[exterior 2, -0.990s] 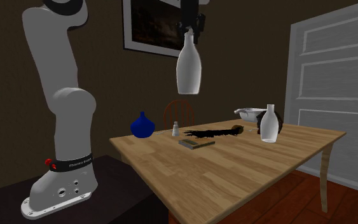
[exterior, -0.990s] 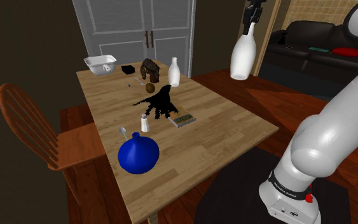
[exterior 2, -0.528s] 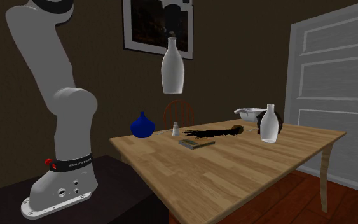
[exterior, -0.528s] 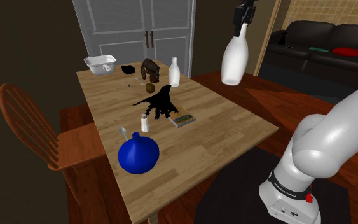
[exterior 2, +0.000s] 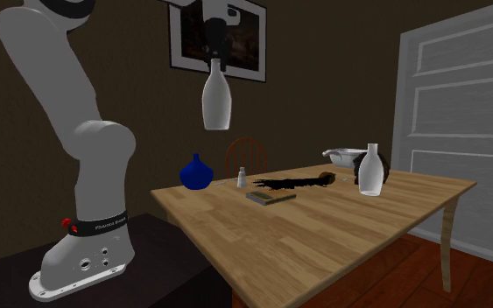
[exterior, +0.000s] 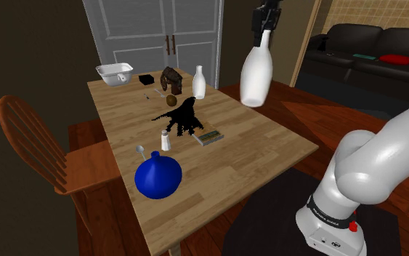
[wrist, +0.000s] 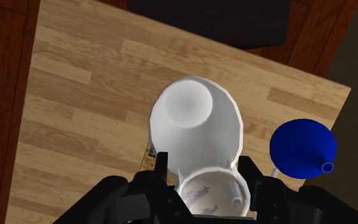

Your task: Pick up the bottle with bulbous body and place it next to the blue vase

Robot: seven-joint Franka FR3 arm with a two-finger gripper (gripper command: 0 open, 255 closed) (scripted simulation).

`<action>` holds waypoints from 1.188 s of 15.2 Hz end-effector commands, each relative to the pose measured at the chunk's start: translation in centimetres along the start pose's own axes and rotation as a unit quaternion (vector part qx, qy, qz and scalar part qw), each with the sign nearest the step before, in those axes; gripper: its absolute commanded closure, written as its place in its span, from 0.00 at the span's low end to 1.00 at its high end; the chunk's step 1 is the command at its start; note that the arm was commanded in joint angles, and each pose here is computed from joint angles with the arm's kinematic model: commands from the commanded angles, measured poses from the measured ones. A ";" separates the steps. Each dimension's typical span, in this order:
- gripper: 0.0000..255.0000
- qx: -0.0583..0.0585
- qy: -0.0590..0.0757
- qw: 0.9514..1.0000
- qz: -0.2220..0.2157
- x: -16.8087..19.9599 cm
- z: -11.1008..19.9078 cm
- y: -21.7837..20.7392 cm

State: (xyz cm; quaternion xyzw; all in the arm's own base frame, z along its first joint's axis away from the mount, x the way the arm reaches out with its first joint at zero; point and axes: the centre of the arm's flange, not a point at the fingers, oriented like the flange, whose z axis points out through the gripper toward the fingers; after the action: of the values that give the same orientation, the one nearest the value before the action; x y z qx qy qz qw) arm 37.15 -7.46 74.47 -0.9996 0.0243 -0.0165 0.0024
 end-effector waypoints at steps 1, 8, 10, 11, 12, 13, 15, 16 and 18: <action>1.00 0.000 0.000 1.000 0.001 0.2 -0.1 -2.8; 1.00 0.000 0.000 1.000 0.001 0.2 0.0 -12.0; 1.00 0.000 0.000 1.000 0.001 0.3 0.0 -14.7; 1.00 0.000 0.000 1.000 0.001 0.3 0.0 -16.0; 1.00 0.000 0.000 1.000 0.001 0.3 0.0 -17.3; 1.00 0.000 0.000 1.000 0.001 0.3 0.0 -18.6; 1.00 0.000 0.000 1.000 0.001 0.3 0.0 -21.3; 1.00 0.000 0.000 1.000 0.001 0.3 0.0 -22.6; 1.00 0.000 0.000 1.000 0.001 0.3 0.0 -25.2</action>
State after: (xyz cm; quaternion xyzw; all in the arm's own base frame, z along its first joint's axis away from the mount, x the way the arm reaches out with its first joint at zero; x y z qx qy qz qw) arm 38.37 16.32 74.61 -0.9996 0.0243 -0.0163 0.0021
